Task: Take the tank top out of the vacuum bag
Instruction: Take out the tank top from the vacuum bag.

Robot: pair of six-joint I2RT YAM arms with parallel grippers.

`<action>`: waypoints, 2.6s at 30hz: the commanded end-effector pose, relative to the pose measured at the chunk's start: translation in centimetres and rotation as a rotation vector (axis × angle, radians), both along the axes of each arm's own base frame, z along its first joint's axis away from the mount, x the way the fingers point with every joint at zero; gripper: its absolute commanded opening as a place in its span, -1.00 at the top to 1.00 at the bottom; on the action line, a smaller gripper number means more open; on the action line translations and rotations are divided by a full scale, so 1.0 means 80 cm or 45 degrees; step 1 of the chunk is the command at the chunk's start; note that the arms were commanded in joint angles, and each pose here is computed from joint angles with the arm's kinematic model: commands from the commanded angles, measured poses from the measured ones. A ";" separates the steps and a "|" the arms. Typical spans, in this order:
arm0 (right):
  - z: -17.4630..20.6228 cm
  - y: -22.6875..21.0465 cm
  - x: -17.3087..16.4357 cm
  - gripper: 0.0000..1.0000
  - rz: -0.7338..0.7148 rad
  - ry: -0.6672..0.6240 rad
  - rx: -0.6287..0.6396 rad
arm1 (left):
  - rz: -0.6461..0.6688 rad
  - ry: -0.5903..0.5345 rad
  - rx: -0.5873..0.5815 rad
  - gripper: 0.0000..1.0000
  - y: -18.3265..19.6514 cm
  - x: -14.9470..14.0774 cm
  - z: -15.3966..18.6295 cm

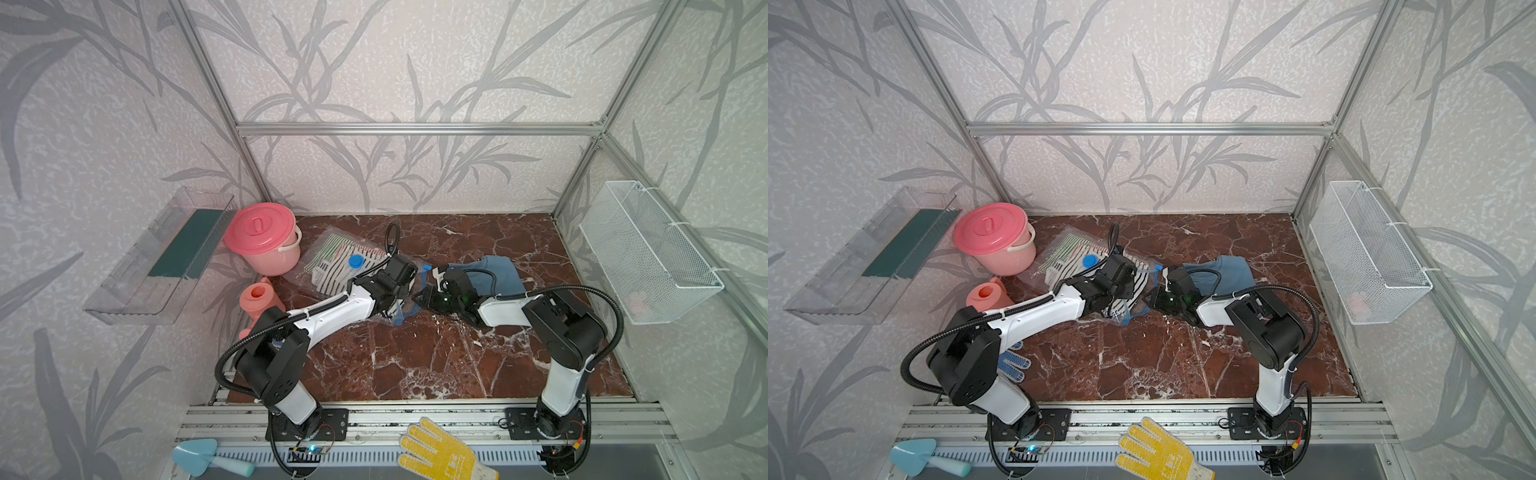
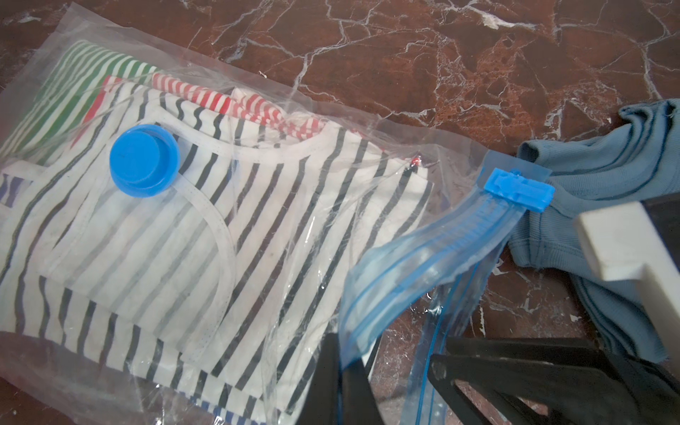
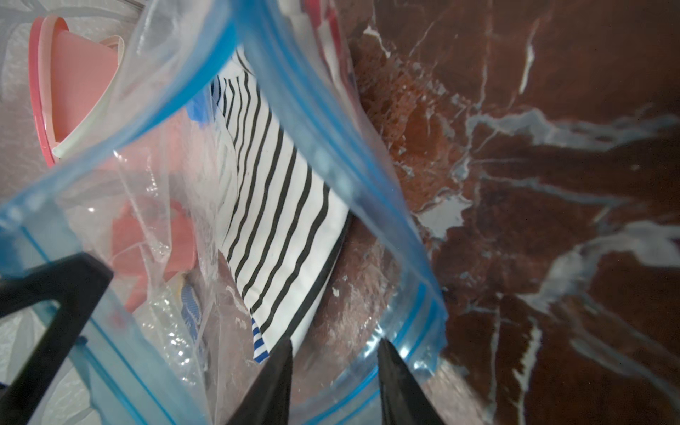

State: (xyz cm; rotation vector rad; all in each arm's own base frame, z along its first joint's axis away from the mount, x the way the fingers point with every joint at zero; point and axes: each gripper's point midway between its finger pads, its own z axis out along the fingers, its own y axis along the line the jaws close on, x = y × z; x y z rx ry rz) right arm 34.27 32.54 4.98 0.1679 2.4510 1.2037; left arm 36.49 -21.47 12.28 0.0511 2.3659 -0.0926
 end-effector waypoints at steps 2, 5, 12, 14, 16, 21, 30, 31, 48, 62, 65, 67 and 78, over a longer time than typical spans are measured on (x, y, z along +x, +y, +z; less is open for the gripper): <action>0.016 0.017 0.019 0.22 -0.001 -0.066 0.061 | 0.004 -0.032 -0.038 1.00 -0.002 -0.001 0.008; 0.011 0.023 0.026 0.23 -0.003 -0.065 0.066 | -0.013 -0.025 -0.055 1.00 -0.006 -0.002 0.006; -0.002 0.024 0.037 0.23 -0.031 -0.049 0.023 | -0.021 -0.005 -0.073 1.00 -0.010 -0.004 -0.007; -0.007 0.019 0.039 0.23 -0.051 -0.044 -0.001 | -0.025 0.003 -0.077 1.00 -0.010 -0.005 -0.011; -0.010 0.017 0.039 0.23 -0.061 -0.047 -0.015 | -0.032 0.002 -0.086 1.00 -0.012 -0.006 -0.012; -0.012 0.020 0.041 0.24 -0.056 -0.053 -0.014 | -0.055 -0.013 -0.078 1.00 -0.011 -0.008 -0.005; -0.018 0.029 0.040 0.25 -0.057 -0.051 0.002 | -0.068 -0.003 -0.094 1.00 -0.015 -0.008 -0.009; -0.018 0.030 0.041 0.25 -0.058 -0.053 0.007 | -0.068 0.000 -0.097 1.00 -0.015 -0.008 -0.010; -0.023 0.045 0.062 0.44 -0.094 -0.082 0.004 | -0.074 0.000 -0.134 1.00 -0.018 -0.011 -0.006; -0.014 0.034 0.063 1.00 -0.093 -0.152 -0.069 | -0.049 -0.015 -0.103 1.00 -0.010 -0.010 -0.004; -0.012 0.029 0.062 1.00 -0.099 -0.160 -0.096 | -0.032 -0.016 -0.093 1.00 -0.007 -0.009 -0.004; -0.009 0.026 0.060 1.00 -0.095 -0.171 -0.110 | -0.022 -0.015 -0.087 1.00 -0.005 -0.009 -0.005; 0.008 0.019 0.052 1.00 -0.092 -0.218 -0.143 | 0.029 -0.029 -0.031 1.00 0.008 -0.007 -0.006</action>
